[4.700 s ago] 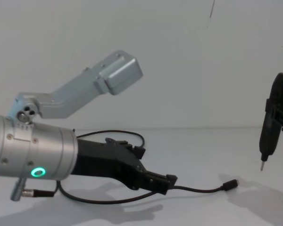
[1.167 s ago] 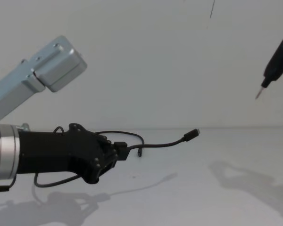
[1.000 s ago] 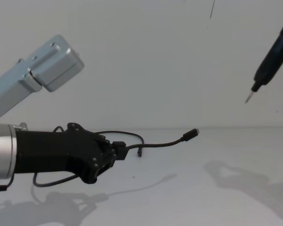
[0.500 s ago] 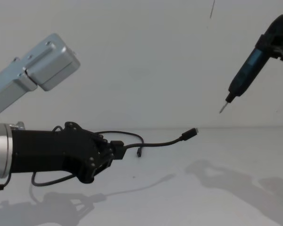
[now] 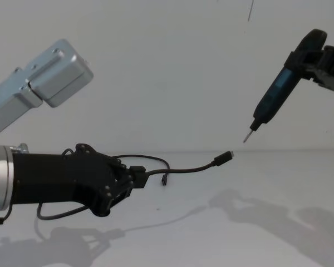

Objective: Pick up the data cable with the one hand.

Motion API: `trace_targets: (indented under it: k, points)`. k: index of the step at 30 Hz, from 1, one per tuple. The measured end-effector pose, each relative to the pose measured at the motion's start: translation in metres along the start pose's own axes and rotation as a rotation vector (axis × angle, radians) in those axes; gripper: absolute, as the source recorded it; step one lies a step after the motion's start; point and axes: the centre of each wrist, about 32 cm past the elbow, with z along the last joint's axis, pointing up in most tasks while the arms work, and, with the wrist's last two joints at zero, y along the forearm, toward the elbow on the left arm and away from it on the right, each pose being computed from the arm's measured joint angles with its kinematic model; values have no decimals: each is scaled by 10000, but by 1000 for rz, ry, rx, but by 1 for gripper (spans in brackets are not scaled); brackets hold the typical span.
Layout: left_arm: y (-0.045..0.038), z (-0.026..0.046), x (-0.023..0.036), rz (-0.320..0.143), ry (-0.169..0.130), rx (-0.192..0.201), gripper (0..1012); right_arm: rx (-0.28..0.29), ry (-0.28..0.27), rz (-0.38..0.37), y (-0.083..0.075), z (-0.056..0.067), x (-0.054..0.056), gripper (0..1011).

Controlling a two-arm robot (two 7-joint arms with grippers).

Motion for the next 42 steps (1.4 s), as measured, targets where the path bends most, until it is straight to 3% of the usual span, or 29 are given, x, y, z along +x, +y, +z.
trace_targets:
  k: [42]
  points:
    - [4,-1,3,0,-1,0,39,-46,-32,4,137,-29,165,269]
